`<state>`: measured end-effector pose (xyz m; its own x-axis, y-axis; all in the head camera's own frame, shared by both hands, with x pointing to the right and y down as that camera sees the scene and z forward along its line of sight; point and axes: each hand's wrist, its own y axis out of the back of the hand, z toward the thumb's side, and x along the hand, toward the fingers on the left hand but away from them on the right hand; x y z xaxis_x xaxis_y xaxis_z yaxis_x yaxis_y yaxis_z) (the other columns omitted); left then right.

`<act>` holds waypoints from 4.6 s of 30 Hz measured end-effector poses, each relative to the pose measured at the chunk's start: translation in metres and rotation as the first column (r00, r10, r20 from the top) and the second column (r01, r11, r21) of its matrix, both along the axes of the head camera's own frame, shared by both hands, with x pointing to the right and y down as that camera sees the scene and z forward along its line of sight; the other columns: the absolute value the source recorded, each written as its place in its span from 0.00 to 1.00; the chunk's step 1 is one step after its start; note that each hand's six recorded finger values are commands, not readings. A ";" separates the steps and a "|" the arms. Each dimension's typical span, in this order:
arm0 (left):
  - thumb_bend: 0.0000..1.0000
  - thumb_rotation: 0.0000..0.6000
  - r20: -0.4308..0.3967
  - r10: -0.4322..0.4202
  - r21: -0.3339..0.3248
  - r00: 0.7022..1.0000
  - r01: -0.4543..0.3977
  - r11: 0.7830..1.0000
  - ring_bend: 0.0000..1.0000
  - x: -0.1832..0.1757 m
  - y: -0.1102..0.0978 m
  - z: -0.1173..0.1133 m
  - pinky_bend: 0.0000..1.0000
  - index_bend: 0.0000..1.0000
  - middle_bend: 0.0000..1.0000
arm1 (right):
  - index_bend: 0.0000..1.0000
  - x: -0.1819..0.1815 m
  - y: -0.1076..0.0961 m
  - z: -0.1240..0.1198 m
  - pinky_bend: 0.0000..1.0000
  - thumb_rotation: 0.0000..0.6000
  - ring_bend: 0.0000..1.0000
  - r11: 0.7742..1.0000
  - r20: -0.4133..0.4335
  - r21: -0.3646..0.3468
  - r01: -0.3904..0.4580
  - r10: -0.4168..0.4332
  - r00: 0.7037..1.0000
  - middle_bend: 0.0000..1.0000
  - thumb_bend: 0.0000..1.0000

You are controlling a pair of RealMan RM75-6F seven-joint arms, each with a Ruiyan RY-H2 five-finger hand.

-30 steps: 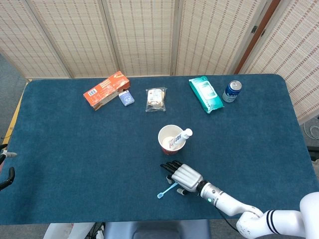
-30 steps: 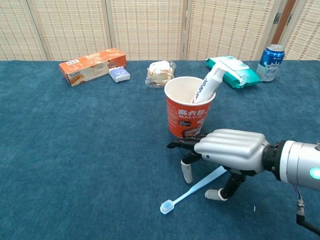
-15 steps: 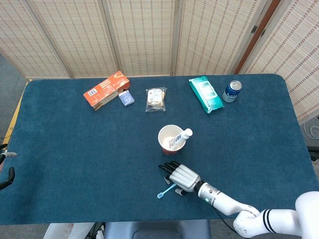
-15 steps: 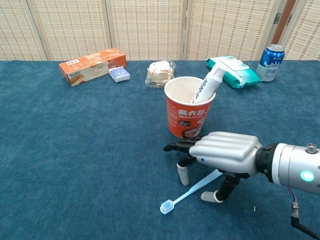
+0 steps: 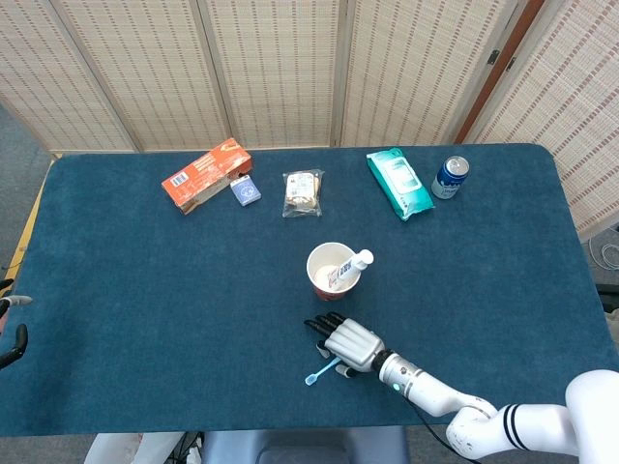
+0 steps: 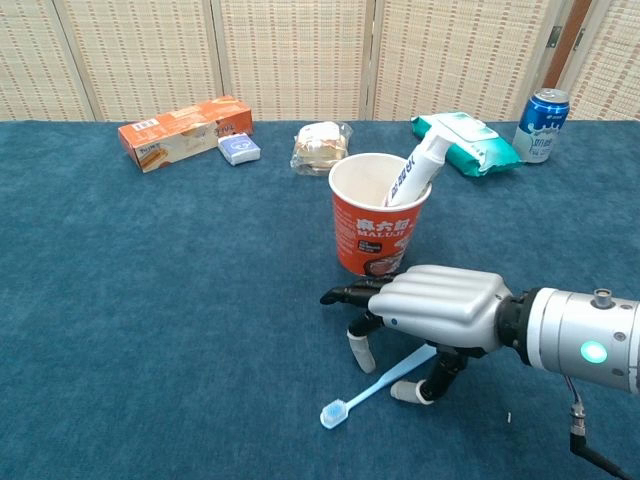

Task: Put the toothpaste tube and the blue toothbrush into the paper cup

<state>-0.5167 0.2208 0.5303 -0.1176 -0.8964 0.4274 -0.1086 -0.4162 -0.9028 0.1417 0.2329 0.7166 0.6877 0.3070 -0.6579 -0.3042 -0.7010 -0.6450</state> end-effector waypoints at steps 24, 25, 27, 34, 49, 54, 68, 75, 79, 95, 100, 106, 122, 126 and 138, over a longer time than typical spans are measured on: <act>0.52 1.00 -0.001 -0.003 0.002 1.000 0.003 1.000 0.08 -0.001 0.000 -0.001 0.16 0.32 0.16 | 0.58 0.000 0.002 0.003 0.12 1.00 0.00 1.000 -0.022 0.023 0.021 -0.020 1.000 0.02 0.30; 0.52 1.00 -0.001 -0.003 0.002 1.000 0.003 1.000 0.08 -0.001 0.000 -0.001 0.16 0.32 0.16 | 0.58 0.000 0.002 0.003 0.12 1.00 0.00 1.000 -0.021 0.023 0.020 -0.019 1.000 0.02 0.30; 0.52 1.00 -0.001 -0.002 0.002 1.000 0.002 1.000 0.08 -0.001 0.000 -0.001 0.16 0.32 0.16 | 0.58 0.000 0.002 0.002 0.12 1.00 0.00 1.000 -0.020 0.021 0.017 -0.017 1.000 0.02 0.30; 0.52 1.00 0.001 -0.003 0.001 1.000 0.003 1.000 0.08 -0.001 0.000 -0.001 0.16 0.32 0.16 | 0.58 0.002 0.000 -0.005 0.12 1.00 0.00 1.000 0.000 0.000 -0.013 0.013 1.000 0.02 0.30; 0.52 1.00 0.004 -0.005 -0.002 1.000 0.005 1.000 0.08 -0.002 0.000 0.000 0.16 0.32 0.16 | 0.59 0.006 -0.003 -0.013 0.12 1.00 0.00 0.999 0.020 -0.013 -0.036 0.036 0.999 0.02 0.30; 0.52 1.00 0.005 -0.003 -0.002 1.000 0.003 1.000 0.08 -0.001 0.000 0.000 0.16 0.32 0.16 | 0.60 0.006 -0.004 -0.019 0.12 1.00 0.00 0.998 0.042 -0.023 -0.051 0.051 0.998 0.03 0.30; 0.52 1.00 0.008 0.000 -0.002 1.000 0.000 1.000 0.08 0.000 0.000 0.001 0.16 0.32 0.16 | 0.60 0.007 -0.012 -0.040 0.12 1.00 0.00 0.992 0.115 -0.057 -0.110 0.116 0.987 0.03 0.30; 0.52 1.00 0.008 -0.001 -0.002 1.000 0.001 1.000 0.08 0.000 0.000 0.000 0.16 0.32 0.16 | 0.60 0.007 -0.016 -0.048 0.12 1.00 0.00 0.986 0.148 -0.093 -0.142 0.155 0.977 0.03 0.31; 0.52 1.00 0.008 0.000 -0.002 1.000 0.000 1.000 0.08 0.000 0.000 0.000 0.16 0.32 0.16 | 0.60 0.006 -0.018 -0.054 0.12 1.00 0.00 0.981 0.172 -0.113 -0.158 0.176 0.969 0.03 0.31; 0.52 1.00 0.008 -0.001 -0.002 1.000 0.001 1.000 0.08 0.000 0.000 0.000 0.16 0.32 0.16 | 0.60 -0.008 -0.040 -0.082 0.12 1.00 0.00 0.949 0.296 -0.217 -0.229 0.288 0.911 0.04 0.31; 0.52 1.00 0.008 -0.002 -0.003 1.000 0.002 1.000 0.08 -0.001 0.000 0.000 0.16 0.32 0.16 | 0.60 -0.019 -0.053 -0.095 0.12 1.00 0.00 0.935 0.357 -0.259 -0.241 0.324 0.876 0.04 0.31; 0.52 1.00 0.006 -0.005 -0.004 1.000 0.005 1.000 0.08 -0.001 0.000 0.000 0.16 0.32 0.16 | 0.60 -0.036 -0.069 -0.112 0.12 1.00 0.00 0.930 0.436 -0.283 -0.236 0.344 0.831 0.04 0.31; 0.52 1.00 0.007 -0.024 -0.002 1.000 0.024 1.000 0.08 -0.008 -0.002 -0.001 0.16 0.32 0.16 | 0.60 -0.058 -0.109 -0.126 0.12 1.00 0.00 0.925 0.534 -0.257 -0.280 0.377 0.757 0.04 0.31; 0.52 1.00 0.007 -0.028 -0.005 1.000 0.028 1.000 0.08 -0.009 -0.002 0.000 0.16 0.32 0.16 | 0.60 -0.057 -0.121 -0.127 0.12 1.00 0.00 0.919 0.547 -0.252 -0.304 0.395 0.739 0.04 0.31; 0.52 1.00 0.013 -0.030 -0.016 0.999 0.030 0.999 0.08 -0.011 -0.002 0.003 0.16 0.32 0.16 | 0.60 -0.038 -0.147 -0.132 0.12 1.00 0.00 0.905 0.555 -0.202 -0.375 0.421 0.717 0.04 0.31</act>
<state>-0.5282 0.2188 0.5336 -0.1502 -0.8855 0.4398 -0.1094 -0.4272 -0.8975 0.1033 0.0864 0.5847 0.7645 0.6092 -0.2107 0.4240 -0.7214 -0.5476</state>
